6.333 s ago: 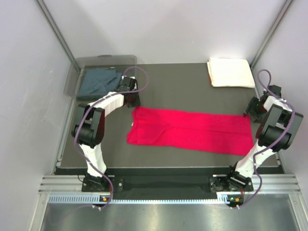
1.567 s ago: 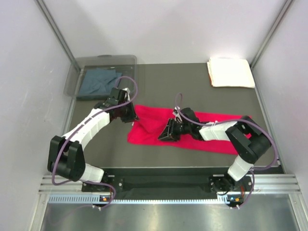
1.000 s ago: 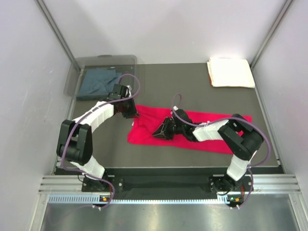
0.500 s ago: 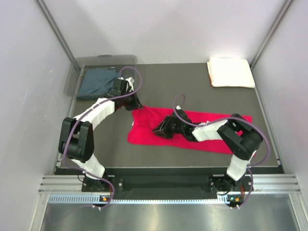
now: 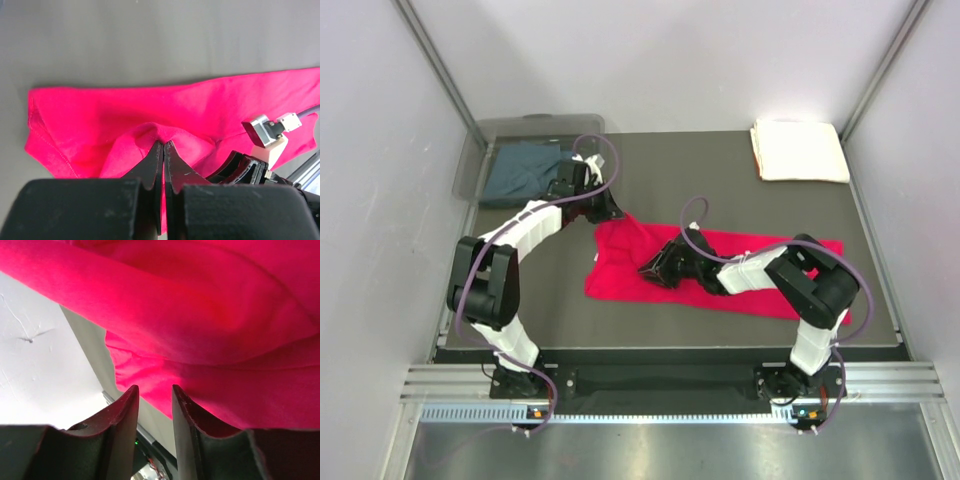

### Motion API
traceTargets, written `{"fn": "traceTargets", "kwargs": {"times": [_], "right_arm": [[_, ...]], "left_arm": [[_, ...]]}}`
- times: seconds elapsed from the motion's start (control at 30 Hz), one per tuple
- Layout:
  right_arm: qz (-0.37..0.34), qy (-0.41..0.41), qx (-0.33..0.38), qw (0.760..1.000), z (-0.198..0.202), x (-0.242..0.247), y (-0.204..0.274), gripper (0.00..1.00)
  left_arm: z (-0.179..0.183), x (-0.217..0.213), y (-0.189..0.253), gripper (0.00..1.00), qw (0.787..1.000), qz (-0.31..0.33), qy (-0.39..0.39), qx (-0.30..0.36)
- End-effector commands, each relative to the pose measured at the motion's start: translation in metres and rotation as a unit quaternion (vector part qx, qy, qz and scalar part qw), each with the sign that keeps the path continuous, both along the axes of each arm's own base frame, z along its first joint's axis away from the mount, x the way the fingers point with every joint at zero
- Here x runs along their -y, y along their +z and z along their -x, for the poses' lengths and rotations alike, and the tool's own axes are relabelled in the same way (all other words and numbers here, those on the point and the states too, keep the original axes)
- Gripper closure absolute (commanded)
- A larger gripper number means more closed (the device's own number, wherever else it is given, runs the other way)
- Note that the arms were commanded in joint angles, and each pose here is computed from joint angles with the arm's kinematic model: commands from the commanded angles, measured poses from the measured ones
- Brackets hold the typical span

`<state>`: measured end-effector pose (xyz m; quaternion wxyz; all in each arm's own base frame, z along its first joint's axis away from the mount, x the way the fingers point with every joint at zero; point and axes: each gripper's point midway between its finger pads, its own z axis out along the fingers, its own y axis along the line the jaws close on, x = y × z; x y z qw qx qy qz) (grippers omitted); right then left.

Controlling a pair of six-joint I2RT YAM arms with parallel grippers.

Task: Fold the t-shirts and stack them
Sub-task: Fold the tshirt

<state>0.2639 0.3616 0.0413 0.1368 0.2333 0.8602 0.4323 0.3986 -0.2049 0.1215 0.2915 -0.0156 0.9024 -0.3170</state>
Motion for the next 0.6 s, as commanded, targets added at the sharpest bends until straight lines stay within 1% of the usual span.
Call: {"fn": "traceTargets", "kwargs": {"times": [0.0,0.03,0.23,0.3,0.33,0.53,0.57], "right_arm": [[-0.027,-0.033,0.019,0.999,-0.017,-0.005,0.013,0.66],[-0.032,-0.039,0.017,0.999,-0.019,-0.005,0.013,0.64],[-0.063,-0.096,0.013,0.993,-0.032,-0.002,0.018,0.63],[-0.062,-0.111,0.010,0.992,-0.039,-0.003,0.021,0.63],[-0.046,-0.112,-0.002,0.993,-0.038,-0.001,0.014,0.63],[-0.024,-0.120,-0.008,0.992,-0.037,-0.004,0.014,0.65],[-0.007,-0.131,-0.015,0.991,-0.036,0.000,0.008,0.65]], "left_arm": [[-0.019,0.007,0.026,1.00,0.998,0.021,-0.011,0.051],[-0.017,0.008,0.024,1.00,0.998,0.025,-0.012,0.048],[-0.009,0.008,0.017,1.00,0.999,0.030,-0.011,0.038],[-0.007,0.007,0.018,1.00,0.999,0.029,-0.009,0.038],[-0.005,0.006,0.017,1.00,0.999,0.028,-0.011,0.037],[-0.007,0.006,0.019,1.00,0.999,0.027,-0.010,0.040],[-0.008,0.007,0.019,1.00,0.999,0.028,-0.010,0.040]]}}
